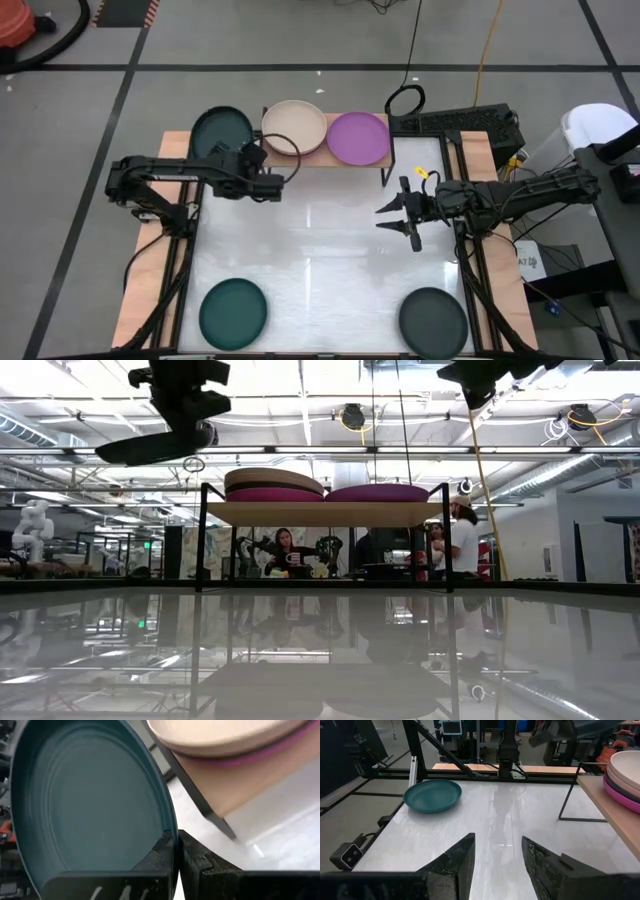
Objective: Place and stack plates onto a shelf
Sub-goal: Stack the top left dark green plate on top of the violet plate on the shelf
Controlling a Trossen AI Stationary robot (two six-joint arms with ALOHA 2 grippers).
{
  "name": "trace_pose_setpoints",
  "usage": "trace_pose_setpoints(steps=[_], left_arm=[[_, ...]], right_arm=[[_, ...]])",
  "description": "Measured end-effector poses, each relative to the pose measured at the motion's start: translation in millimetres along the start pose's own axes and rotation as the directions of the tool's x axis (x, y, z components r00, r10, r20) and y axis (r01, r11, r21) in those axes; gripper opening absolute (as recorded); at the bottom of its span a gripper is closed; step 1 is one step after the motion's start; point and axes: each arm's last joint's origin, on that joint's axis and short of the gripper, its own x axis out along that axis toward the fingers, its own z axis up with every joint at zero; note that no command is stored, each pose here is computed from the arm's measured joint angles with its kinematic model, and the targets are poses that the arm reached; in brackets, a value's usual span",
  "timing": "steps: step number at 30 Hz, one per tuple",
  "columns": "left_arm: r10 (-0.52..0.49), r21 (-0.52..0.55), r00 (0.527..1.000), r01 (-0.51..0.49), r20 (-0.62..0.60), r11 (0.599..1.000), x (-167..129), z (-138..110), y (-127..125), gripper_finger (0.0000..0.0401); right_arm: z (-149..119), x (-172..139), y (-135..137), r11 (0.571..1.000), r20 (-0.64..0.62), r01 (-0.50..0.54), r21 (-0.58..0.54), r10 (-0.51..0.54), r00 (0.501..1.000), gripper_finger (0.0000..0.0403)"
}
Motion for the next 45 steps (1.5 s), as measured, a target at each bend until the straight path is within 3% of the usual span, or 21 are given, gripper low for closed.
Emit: trace_pose_setpoints(steps=[11,14,17,20,23,25,29,32,33,37,39,43,45], left_arm=[[0.0,-0.005,0.992,0.001,0.126,1.0,-14,14,14,0.0009],[-0.008,0.09,0.972,-0.013,0.233,0.996,-20,30,15,0.0009],[-0.103,0.219,0.938,0.03,0.332,0.975,-25,50,6,0.0009],[-0.317,0.397,0.854,0.145,0.412,0.906,-31,72,-3,0.0009],[-0.493,0.512,0.716,0.218,0.494,0.831,-37,90,-11,0.0009],[-0.551,0.556,0.635,0.221,0.541,0.801,-39,99,-14,0.0009],[-0.614,0.61,0.516,0.204,0.598,0.766,-37,115,-21,0.0009],[-0.647,0.642,0.46,0.193,0.608,0.742,-26,125,-37,0.0009],[-0.654,0.656,0.45,0.179,0.608,0.733,-20,128,-43,0.0009],[-0.657,0.694,0.493,0.138,0.57,0.706,6,134,-66,0.0009],[-0.658,0.711,0.537,0.145,0.527,0.688,21,133,-76,0.0009],[-0.657,0.726,0.58,0.155,0.481,0.669,44,133,-93,0.0009],[-0.673,0.735,0.564,0.161,0.479,0.658,48,134,-100,0.0009]], right_arm=[[0,0,0,1.0,0.001,0.003,-0.002,-0.003,1.0,0.0144],[0,0,0,1.0,0.003,0.003,-0.012,-0.003,1.0,0.0144],[1,0,0,0.999,0.016,0.004,-0.032,-0.003,1.0,0.0144],[4,0,-1,0.997,0.042,0.054,-0.058,-0.052,0.998,0.0144],[7,-1,-4,0.986,0.074,0.15,-0.071,-0.145,0.987,0.0144],[7,-4,-6,0.976,0.083,0.202,-0.081,-0.195,0.977,0.0144],[12,-16,-9,0.95,0.132,0.303,-0.075,-0.291,0.947,0.0144],[19,-30,-11,0.924,0.196,0.379,-0.053,-0.363,0.911,0.0144],[21,-35,-12,0.916,0.218,0.399,-0.043,-0.381,0.899,0.0144],[30,-55,-13,0.909,0.322,0.417,0.012,-0.399,0.859,0.0144],[32,-60,-13,0.909,0.35,0.415,0.026,-0.397,0.848,0.0144],[32,-62,-13,0.91,0.353,0.414,0.023,-0.395,0.848,0.0144],[31,-60,-13,0.911,0.341,0.413,0.02,-0.394,0.853,0.0144]])
